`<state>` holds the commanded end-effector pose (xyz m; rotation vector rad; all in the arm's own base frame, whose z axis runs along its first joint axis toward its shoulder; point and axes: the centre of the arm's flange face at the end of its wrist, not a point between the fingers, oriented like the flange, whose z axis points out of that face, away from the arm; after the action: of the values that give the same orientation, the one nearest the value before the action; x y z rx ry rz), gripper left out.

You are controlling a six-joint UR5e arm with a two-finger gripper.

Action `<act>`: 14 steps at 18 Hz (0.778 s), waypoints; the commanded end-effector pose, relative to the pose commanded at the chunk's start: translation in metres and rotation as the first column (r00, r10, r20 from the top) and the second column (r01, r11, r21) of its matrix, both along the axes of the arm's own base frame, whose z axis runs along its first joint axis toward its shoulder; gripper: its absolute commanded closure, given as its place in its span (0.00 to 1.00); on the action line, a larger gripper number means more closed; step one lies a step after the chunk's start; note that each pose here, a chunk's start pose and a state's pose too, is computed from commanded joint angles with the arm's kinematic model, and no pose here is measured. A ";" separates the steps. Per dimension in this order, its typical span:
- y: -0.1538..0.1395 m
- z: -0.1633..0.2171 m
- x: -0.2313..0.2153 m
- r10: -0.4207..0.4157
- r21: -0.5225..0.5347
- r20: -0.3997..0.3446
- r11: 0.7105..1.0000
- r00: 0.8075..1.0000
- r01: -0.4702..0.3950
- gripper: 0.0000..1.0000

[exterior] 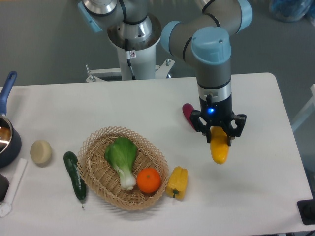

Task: Place the mango on the table
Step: 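Hold the yellow mango in the gripper and lift it slightly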

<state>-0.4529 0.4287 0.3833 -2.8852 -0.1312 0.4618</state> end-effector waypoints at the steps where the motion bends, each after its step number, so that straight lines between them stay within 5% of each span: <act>1: -0.004 -0.005 -0.001 0.003 -0.006 0.007 1.000 1.000 -0.003 0.60; 14: -0.012 -0.005 -0.014 0.006 -0.009 -0.002 1.000 1.000 -0.006 0.60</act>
<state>-0.4666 0.4171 0.3785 -2.8938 -0.1382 0.4672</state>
